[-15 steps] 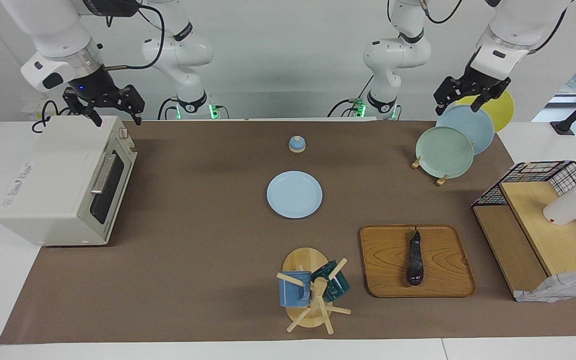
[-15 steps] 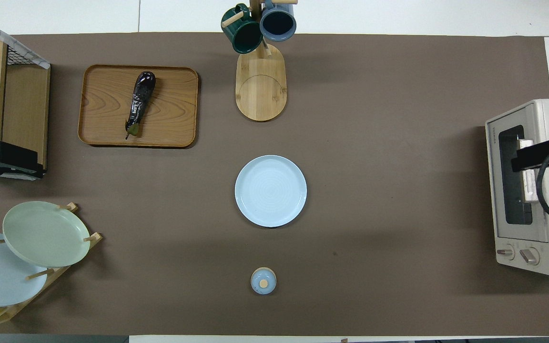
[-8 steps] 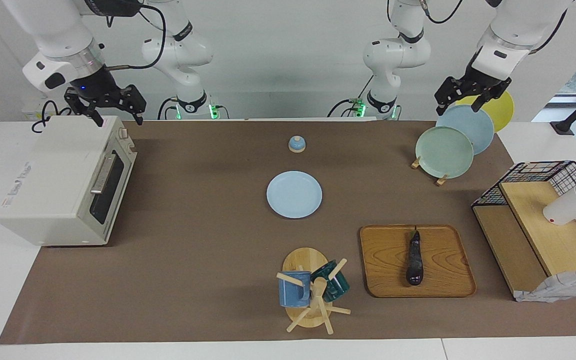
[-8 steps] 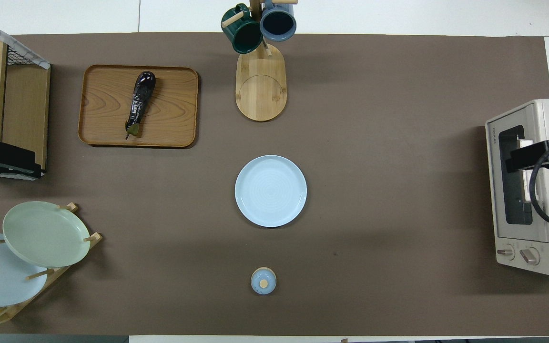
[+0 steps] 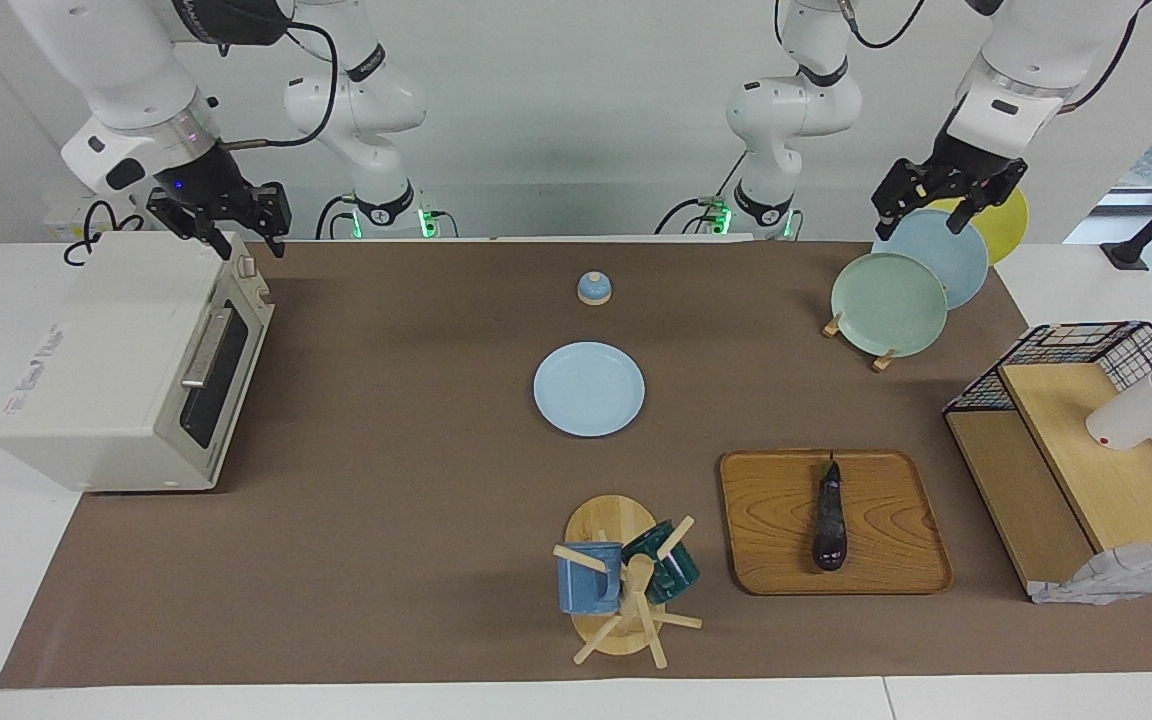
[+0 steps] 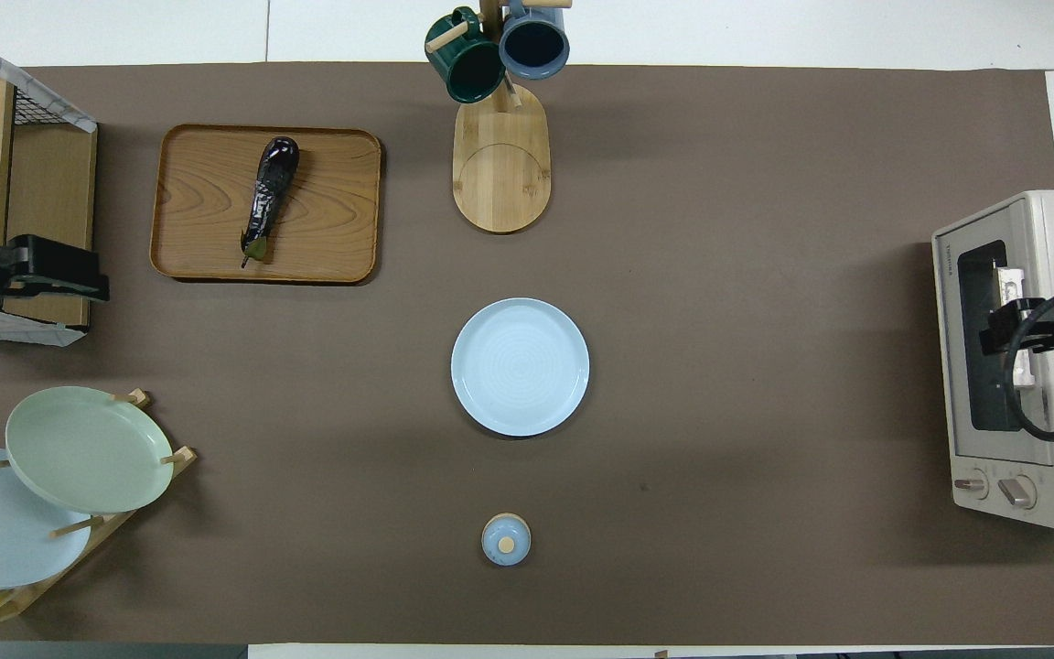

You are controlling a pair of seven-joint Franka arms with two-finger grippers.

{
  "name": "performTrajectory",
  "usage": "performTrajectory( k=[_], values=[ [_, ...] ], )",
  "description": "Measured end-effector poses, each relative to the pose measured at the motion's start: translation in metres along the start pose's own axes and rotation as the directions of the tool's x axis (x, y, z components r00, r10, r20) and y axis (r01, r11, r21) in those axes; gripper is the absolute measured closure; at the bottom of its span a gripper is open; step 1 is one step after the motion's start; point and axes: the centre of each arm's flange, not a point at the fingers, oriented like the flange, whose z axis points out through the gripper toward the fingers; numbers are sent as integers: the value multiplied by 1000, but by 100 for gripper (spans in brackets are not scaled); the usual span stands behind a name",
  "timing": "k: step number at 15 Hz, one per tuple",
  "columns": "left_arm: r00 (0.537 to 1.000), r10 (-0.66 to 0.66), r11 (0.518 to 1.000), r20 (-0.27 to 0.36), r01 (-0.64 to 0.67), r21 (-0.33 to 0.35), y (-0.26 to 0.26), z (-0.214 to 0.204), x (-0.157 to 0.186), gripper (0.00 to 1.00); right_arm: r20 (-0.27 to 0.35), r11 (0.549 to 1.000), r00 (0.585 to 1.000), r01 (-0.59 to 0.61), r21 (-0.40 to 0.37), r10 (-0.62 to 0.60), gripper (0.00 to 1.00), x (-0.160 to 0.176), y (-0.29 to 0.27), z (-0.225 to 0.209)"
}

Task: Put eggplant into oven
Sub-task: 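Reach the left gripper to the eggplant while the right gripper reaches the oven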

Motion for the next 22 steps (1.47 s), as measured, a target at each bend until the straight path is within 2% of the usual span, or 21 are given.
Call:
performTrajectory(
  k=[2, 4, 8, 11, 15, 18, 22],
  values=[
    [1000, 13, 1000, -10, -13, -14, 13, 30, 24, 0, -41, 1000, 999, 1, -2, -1, 81, 1, 1, 14],
    [1000, 22, 999, -14, -23, -29, 24, 66, 49, 0, -43, 1000, 999, 2, -22, -3, 99, 4, 3, 34],
    [999, 28, 999, -21, -28, -44, 29, 147, 98, 0, -50, 994, 998, -51, -94, 47, 99, 6, 36, 56],
    [997, 61, 997, -40, -62, -42, 28, 199, 129, 0, -37, 989, 993, -111, -101, 108, 99, 6, 65, 77],
    [987, 156, 988, -40, -155, 19, 37, 259, 152, 0, -38, 984, 989, -146, -103, 142, 99, 16, 86, 97],
    [980, 195, 981, -41, -194, 26, 45, 288, 165, 0, -38, 982, 988, -156, -104, 153, 99, 24, 95, 116],
    [970, 233, 973, -64, -231, 26, 42, 299, 176, 0, -42, 981, 986, -166, -104, 162, 99, 25, 104, 129]
  ],
)
